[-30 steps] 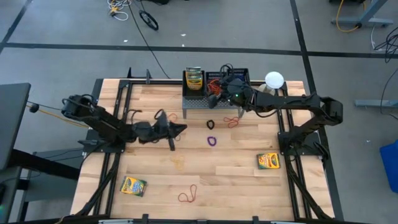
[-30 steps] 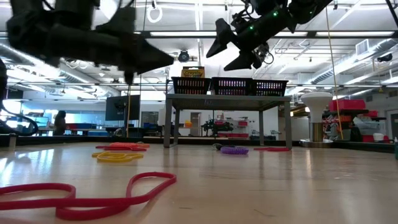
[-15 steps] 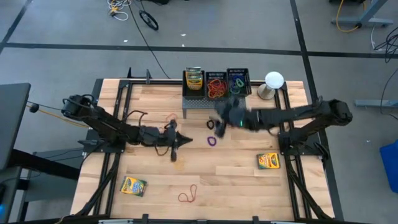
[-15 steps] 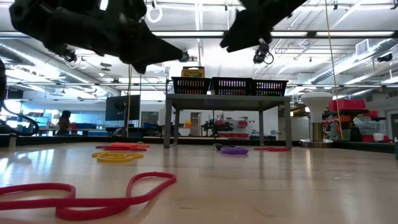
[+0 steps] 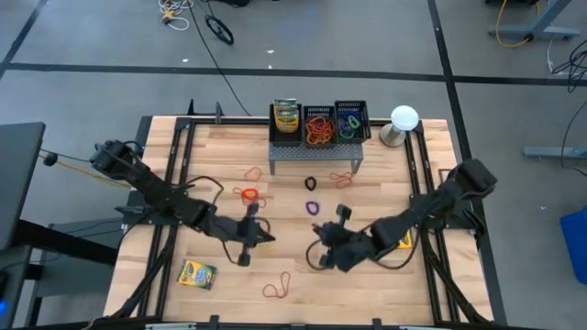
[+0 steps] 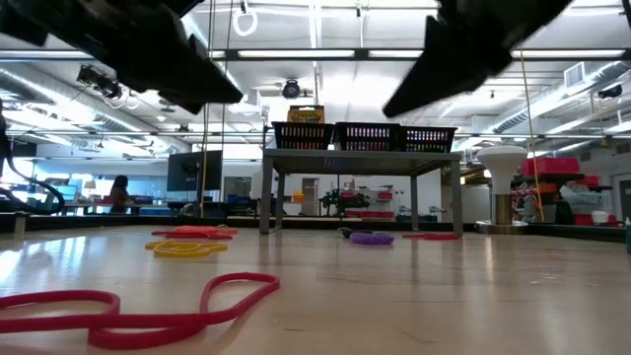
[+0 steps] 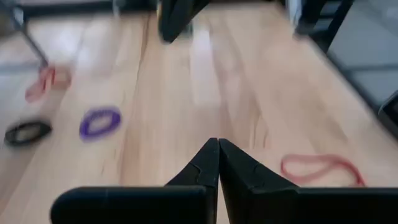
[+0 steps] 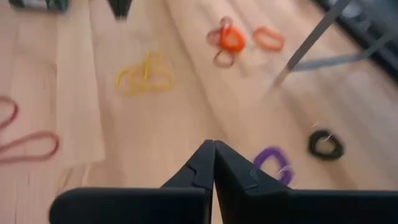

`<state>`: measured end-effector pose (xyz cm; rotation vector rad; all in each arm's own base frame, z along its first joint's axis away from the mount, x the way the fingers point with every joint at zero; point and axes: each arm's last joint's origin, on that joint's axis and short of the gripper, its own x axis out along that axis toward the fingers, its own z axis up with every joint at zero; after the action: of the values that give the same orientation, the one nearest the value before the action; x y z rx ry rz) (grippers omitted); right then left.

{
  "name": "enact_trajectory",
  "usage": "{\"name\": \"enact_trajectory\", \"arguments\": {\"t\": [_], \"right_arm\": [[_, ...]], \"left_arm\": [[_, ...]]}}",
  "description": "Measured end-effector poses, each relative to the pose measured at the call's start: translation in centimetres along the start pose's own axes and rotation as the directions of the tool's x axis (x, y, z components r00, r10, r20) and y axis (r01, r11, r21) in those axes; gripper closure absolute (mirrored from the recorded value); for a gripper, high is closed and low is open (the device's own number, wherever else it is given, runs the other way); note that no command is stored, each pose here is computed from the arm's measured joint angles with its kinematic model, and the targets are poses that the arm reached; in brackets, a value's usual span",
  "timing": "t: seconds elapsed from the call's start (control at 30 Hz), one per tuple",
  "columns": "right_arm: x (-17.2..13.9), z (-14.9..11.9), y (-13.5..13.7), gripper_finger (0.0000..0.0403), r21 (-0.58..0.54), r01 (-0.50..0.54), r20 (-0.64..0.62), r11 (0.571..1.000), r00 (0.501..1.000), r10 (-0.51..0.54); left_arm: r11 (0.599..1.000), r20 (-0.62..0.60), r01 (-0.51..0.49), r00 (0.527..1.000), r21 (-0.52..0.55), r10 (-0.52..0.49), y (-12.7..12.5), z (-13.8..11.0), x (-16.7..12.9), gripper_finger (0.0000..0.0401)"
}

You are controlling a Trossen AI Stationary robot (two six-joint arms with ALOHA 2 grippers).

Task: Sort rubber bands into baskets
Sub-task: Put the crayon box into the left black basket on the shelf

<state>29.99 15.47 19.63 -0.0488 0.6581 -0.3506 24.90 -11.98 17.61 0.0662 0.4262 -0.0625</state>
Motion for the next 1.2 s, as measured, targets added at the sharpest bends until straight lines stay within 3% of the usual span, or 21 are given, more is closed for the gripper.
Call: {"name": "enact_trajectory", "arguments": {"t": [0.13, 0.27, 0.4, 0.63, 0.8, 0.93, 1.2], "right_arm": [[0.5, -1.4, 2.3, 0.0386, 0.004, -0.036, 0.021, 0.999, 0.999, 0.036], [0.8, -2.1, 4.1, 0.0398, -0.033, -0.07, 0.079, 0.997, 0.994, 0.072], [1.0, -2.4, 4.8, 0.0387, -0.035, -0.083, 0.105, 0.996, 0.991, 0.087], [1.1, -2.4, 4.9, 0.0386, -0.02, -0.081, 0.113, 0.996, 0.99, 0.083], [1.1, -2.4, 4.9, 0.0396, -0.011, -0.083, 0.116, 0.996, 0.99, 0.084], [1.0, -2.3, 5.0, 0.0393, -0.003, -0.091, 0.125, 0.996, 0.988, 0.091], [0.6, -2.3, 5.4, 0.0388, 0.021, -0.117, 0.136, 0.993, 0.984, 0.113]], "left_arm": [[0.999, -0.157, -0.054, 0.986, -0.002, 0.053, -1.1, 0.4, -0.4, 0.0376], [0.999, -0.291, -0.004, 0.957, -0.054, -0.012, -2.4, 0.2, -1.3, 0.0351], [0.995, -0.431, 0.035, 0.899, -0.096, -0.073, -4.4, -0.2, -2.9, 0.0316], [0.986, -0.583, -0.019, 0.808, -0.167, -0.083, -7.9, -0.2, -7.1, 0.0256], [0.975, -0.683, -0.051, 0.722, -0.217, -0.114, -9.4, -1.6, -9.4, 0.0236], [0.98, -0.751, -0.053, 0.651, -0.194, -0.113, -10.2, -2.9, -9.8, 0.0237], [0.997, -0.818, -0.069, 0.575, -0.044, 0.004, -11.0, -5.7, -8.3, 0.0239]]}}
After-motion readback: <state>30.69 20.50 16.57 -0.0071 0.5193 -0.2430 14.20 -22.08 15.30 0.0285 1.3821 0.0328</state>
